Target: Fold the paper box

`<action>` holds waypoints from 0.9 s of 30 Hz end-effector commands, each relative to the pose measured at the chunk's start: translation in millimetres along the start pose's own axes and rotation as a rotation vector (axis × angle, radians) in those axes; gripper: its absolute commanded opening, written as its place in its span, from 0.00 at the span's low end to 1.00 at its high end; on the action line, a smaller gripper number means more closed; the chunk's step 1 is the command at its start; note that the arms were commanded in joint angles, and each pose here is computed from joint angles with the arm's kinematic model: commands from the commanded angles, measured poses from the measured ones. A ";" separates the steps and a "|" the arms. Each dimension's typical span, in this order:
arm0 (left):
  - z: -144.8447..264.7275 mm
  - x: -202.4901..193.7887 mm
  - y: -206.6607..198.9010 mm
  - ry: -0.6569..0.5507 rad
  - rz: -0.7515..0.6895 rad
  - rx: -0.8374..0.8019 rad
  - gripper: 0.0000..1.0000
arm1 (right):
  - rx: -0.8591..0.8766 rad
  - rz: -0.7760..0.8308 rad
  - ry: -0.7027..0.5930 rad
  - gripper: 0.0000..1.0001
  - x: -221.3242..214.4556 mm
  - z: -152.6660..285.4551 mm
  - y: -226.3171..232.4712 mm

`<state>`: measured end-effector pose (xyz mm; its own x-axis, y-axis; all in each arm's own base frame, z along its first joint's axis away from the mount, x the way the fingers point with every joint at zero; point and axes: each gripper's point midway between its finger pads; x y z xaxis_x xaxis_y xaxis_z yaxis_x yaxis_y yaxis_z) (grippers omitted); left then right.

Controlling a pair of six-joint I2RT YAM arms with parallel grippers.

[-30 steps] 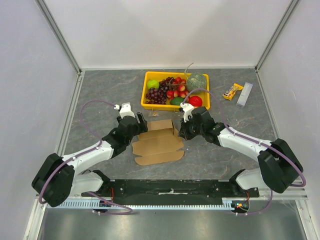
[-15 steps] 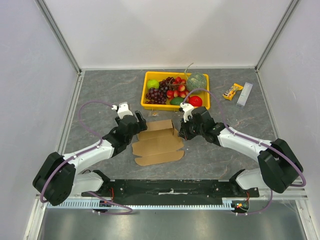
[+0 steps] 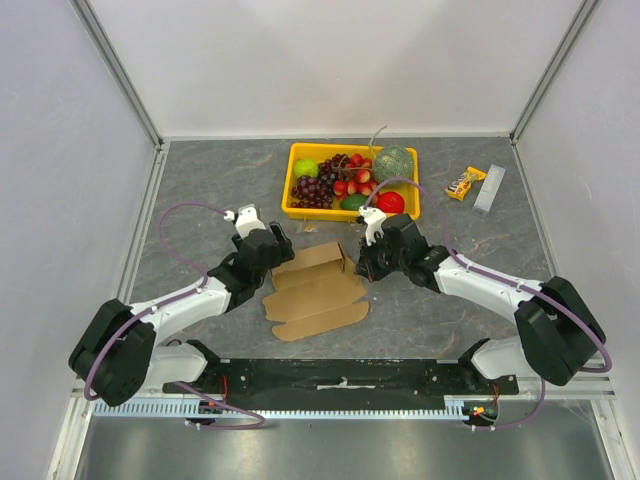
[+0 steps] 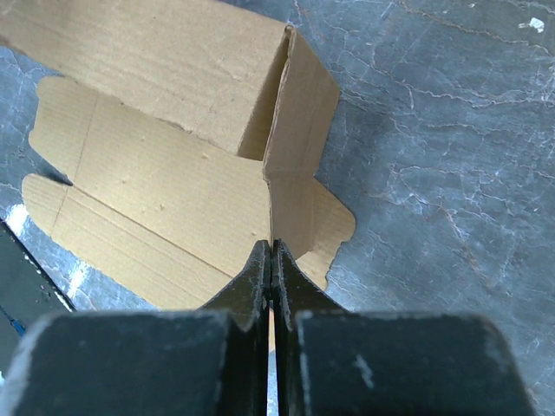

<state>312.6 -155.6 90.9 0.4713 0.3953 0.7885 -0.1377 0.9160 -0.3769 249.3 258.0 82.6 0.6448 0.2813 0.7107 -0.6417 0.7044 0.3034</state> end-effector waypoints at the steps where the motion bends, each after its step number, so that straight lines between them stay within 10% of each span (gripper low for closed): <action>1: -1.1 10.8 -6.0 -0.035 0.074 -0.007 0.75 | 0.037 -0.011 -0.007 0.00 5.6 -4.0 10.8; 12: -2.4 2.7 -0.1 -0.019 0.083 0.008 0.71 | 0.088 -0.024 -0.039 0.17 17.2 -7.7 31.8; 27: 36.1 13.6 36.4 -0.051 0.172 0.122 0.75 | 0.010 -0.063 -0.086 0.13 22.1 0.4 22.7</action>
<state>293.5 -137.9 98.6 0.4539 0.4664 0.7592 -0.2086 0.8840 -0.4184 241.0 276.5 88.2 0.6719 0.2338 0.7028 -0.6143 0.7061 0.3523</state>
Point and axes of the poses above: each gripper's point midway between its finger pads, its own z axis back along the fingers, its own y axis along the line the jaws close on, x = y × z, and after that the axes turned 2 degrees about z, right-handed
